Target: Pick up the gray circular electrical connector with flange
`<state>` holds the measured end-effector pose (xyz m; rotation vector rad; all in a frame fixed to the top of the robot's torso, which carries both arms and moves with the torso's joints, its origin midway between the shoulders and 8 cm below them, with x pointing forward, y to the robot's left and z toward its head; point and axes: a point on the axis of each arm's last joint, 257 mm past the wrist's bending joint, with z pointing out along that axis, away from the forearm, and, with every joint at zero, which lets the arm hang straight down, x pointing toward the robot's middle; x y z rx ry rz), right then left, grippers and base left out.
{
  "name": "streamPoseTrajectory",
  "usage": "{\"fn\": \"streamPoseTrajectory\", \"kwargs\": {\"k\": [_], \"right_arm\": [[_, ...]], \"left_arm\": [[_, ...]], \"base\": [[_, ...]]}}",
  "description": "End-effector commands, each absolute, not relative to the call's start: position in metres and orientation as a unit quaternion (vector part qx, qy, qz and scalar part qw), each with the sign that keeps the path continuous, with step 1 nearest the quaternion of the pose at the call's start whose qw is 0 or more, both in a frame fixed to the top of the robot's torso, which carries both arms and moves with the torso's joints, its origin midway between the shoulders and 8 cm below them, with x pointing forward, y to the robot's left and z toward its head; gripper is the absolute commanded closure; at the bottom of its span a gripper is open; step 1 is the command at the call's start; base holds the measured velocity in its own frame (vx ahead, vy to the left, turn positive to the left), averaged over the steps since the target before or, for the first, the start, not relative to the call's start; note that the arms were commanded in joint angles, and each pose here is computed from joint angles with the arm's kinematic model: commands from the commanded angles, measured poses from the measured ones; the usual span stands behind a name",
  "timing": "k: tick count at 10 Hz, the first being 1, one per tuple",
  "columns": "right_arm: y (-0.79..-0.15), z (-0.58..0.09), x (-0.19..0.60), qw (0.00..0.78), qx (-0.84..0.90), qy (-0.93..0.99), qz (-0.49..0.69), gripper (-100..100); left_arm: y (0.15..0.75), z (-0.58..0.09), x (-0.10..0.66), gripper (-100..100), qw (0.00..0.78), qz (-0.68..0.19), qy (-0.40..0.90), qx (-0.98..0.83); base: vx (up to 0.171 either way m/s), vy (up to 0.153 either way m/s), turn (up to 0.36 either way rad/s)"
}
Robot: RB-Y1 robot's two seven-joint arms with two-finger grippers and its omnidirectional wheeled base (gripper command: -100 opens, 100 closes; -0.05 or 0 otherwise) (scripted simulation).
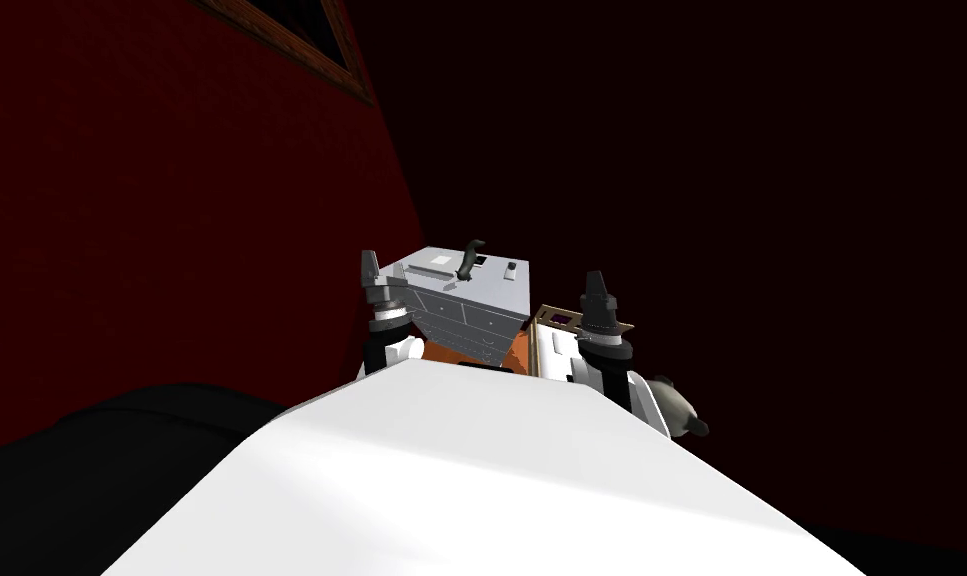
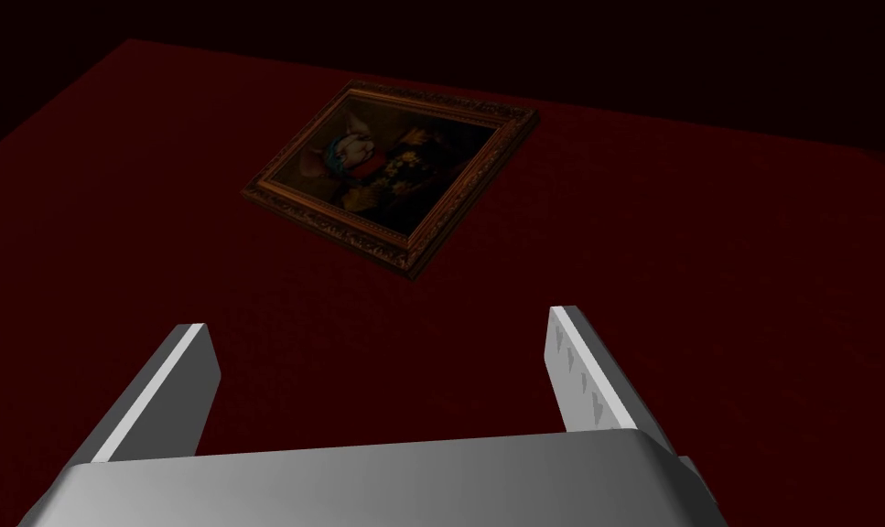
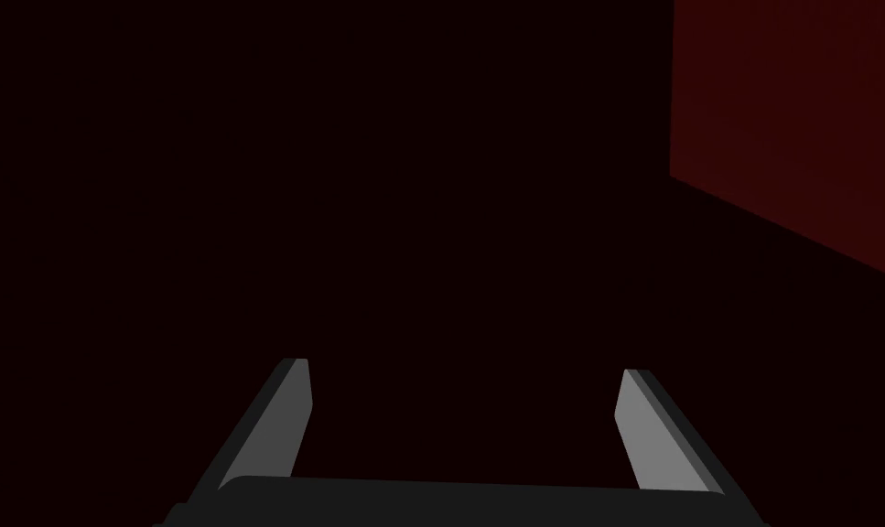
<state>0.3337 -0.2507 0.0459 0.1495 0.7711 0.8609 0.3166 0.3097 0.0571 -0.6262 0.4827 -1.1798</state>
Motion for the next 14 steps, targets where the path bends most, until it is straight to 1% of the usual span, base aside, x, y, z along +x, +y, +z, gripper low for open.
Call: {"fn": "streamPoseTrajectory", "kwargs": {"k": [1,4,8,14], "right_arm": [[-0.251,0.046,0.334,0.835,0.071,0.364,0.407,-100],[-0.251,0.046,0.334,0.835,0.071,0.364,0.407,-100],[-0.228,0.048,0.352,0.843,0.014,0.389,0.37,-100],[-0.228,0.048,0.353,0.844,0.012,0.391,0.368,-100]], "left_arm": [[0.31,0.057,0.317,0,0.758,-0.542,0.222,-0.287],[0.31,0.057,0.317,0,0.758,-0.542,0.222,-0.287],[0.31,0.057,0.317,0,0.758,-0.542,0.222,-0.287],[0.31,0.057,0.317,0,0.758,-0.542,0.222,-0.287]], "base": [[0.006,-0.006,-0.021],[-0.002,0.002,0.006],[-0.004,0.004,0.012],[-0.003,0.003,0.011]]}}
